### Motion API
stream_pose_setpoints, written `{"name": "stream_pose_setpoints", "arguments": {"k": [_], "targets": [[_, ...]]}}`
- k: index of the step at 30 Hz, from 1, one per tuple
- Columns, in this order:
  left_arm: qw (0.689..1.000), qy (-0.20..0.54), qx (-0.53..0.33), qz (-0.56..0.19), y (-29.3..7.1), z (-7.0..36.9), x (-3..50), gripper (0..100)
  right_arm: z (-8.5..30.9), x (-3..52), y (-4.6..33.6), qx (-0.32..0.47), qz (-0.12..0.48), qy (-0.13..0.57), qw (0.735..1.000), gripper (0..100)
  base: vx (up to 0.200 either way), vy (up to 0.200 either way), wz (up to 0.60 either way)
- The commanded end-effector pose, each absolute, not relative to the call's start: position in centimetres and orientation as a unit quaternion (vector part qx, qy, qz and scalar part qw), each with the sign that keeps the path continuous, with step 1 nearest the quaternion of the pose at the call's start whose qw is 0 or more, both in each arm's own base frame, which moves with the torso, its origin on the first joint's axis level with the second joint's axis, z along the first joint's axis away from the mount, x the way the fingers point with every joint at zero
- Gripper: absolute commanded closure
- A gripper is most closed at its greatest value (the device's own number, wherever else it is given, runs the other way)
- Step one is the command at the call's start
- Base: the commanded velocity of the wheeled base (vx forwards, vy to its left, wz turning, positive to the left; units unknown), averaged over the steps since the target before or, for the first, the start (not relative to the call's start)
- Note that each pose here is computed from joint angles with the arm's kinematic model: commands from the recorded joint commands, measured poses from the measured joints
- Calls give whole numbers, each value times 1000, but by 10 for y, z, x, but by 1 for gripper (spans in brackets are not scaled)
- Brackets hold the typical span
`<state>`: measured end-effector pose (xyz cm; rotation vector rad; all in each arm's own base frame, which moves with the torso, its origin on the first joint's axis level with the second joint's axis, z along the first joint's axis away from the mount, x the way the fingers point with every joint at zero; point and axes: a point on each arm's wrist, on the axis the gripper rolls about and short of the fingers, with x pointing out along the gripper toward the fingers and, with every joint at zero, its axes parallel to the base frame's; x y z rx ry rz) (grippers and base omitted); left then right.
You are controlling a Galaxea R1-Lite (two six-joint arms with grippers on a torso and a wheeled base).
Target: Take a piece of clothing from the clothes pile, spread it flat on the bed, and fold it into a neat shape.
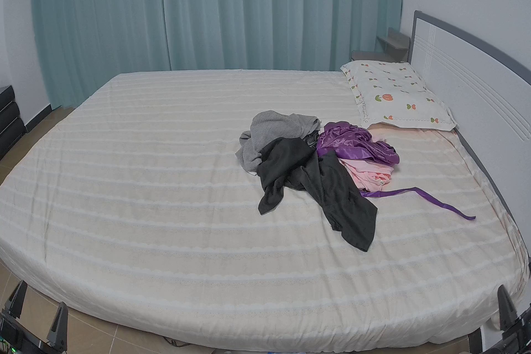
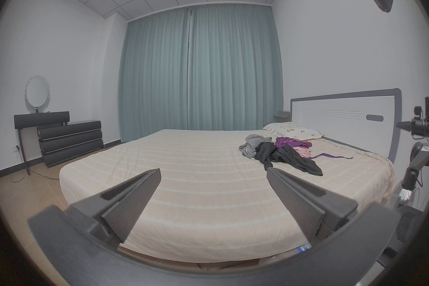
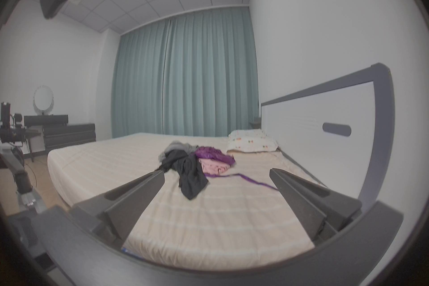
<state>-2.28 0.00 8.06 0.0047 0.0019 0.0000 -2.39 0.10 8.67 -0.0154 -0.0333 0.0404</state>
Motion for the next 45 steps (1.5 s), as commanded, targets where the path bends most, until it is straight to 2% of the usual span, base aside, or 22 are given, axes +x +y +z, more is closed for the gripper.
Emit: {"name": "stream_pose_setpoints", "arguments": {"k": [1, 3, 4, 5, 8, 10, 12, 16, 19, 22, 26, 32, 45], "targets": [[1000, 2, 2, 0, 0, 75, -23, 0, 165, -17, 2, 16, 27, -36, 999, 0, 0, 0, 0], [1000, 2, 2, 0, 0, 75, -23, 0, 162, -1, 2, 6, 46, 16, 999, 0, 0, 0, 0], [1000, 2, 2, 0, 0, 75, -23, 0, 161, 0, 2, 6, 47, 19, 999, 0, 0, 0, 0], [1000, 2, 2, 0, 0, 75, -23, 0, 153, 16, 3, 17, 65, 78, 995, 0, 0, 0, 0], [1000, 3, 2, 0, 0, 75, -22, 0, 144, 41, 6, 43, 92, 157, 982, 0, 0, 0, 0], [1000, 3, 2, 0, 0, 75, -22, 0, 144, 50, 8, 54, 101, 174, 978, 0, 0, 0, 0], [1000, 2, 2, 0, 0, 75, -23, 0, 143, 81, 15, 91, 114, 226, 963, 0, 0, 0, 0], [1000, 3, 2, 0, 0, 75, -22, 0, 134, 114, 21, 103, 115, 280, 947, 0, 0, 0, 0], [1000, 2, 2, 0, 0, 75, -23, 0, 115, 172, 31, 105, 112, 332, 931, 0, 0, 0, 0], [1000, 2, 2, 0, 0, 75, -23, 0, 100, 204, 36, 109, 105, 347, 925, 0, 0, 0, 0], [1000, 2, 2, 0, 0, 75, -23, 0, 66, 268, 50, 164, 88, 350, 918, 0, 0, 0, 0], [1000, 4, 2, 0, 0, 75, -22, 0, 21, 325, 60, 220, 59, 374, 899, 0, 0, 0, 0], [1000, 2, 2, 0, 0, 75, -23, 0, -44, 383, 70, 243, 33, 407, 880, 0, 0, 0, 0]]}}
